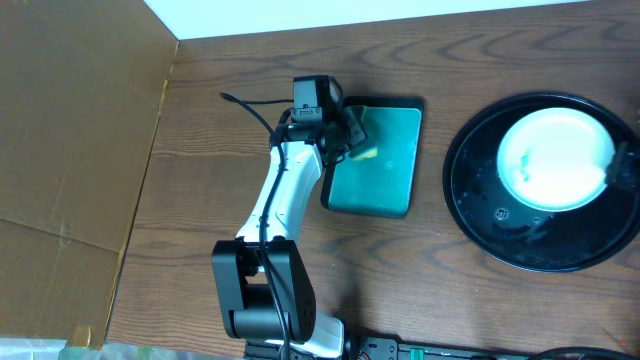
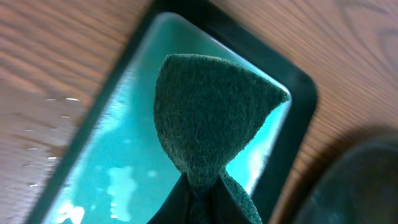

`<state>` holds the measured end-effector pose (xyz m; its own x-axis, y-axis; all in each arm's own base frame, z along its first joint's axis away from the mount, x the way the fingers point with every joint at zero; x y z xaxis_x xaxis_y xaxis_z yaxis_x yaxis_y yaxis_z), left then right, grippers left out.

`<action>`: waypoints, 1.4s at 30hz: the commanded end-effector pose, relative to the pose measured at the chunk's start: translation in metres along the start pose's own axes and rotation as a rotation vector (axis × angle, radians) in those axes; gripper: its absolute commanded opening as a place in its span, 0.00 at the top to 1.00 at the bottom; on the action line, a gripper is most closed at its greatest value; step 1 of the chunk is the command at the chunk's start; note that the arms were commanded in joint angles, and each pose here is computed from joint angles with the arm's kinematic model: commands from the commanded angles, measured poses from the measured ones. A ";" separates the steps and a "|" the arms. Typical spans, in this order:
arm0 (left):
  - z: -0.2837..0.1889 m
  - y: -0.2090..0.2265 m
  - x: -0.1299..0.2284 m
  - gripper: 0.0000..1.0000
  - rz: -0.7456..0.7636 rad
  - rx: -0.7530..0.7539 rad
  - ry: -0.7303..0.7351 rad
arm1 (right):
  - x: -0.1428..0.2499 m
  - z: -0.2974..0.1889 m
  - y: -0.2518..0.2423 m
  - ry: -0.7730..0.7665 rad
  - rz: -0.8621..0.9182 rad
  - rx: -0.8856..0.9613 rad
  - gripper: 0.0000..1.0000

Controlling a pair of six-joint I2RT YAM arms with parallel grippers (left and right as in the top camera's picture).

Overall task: Clean dirty plates on tray and stack at the side
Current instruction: 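Move the right gripper to the rim of the last white plate, then bring the left-held sponge to the last plate and scrub it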

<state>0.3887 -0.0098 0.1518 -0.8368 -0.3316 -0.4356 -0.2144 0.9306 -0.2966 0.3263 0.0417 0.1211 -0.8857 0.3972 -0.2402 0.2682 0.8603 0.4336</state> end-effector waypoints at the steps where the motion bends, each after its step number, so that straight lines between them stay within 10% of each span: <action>1: -0.001 -0.021 0.004 0.93 0.078 0.115 0.021 | 0.002 0.022 0.008 0.044 -0.030 -0.022 0.99; 29: 0.035 -0.222 0.109 0.93 0.296 0.352 0.030 | 0.002 0.102 0.005 0.098 0.037 -0.064 0.99; 42: 0.099 -0.232 0.149 0.93 0.268 0.314 0.083 | 0.004 0.103 0.008 0.105 0.028 -0.064 0.99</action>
<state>0.3608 -0.2919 0.0844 -0.8764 -0.0420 -0.4797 0.2015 0.8727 -0.4447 0.3671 0.0750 0.0450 -0.9035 0.3927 -0.1717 0.2637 0.8252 0.4995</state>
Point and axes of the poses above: each gripper's point midway between its finger pads, its own z axis out along the fingers, its own y axis along the line the jaws close on, x = y × z, the point moved 5 cm from there along -z, back along the fingers, and after that the axes turned 8 degrees about z, right-handed, at the moved point
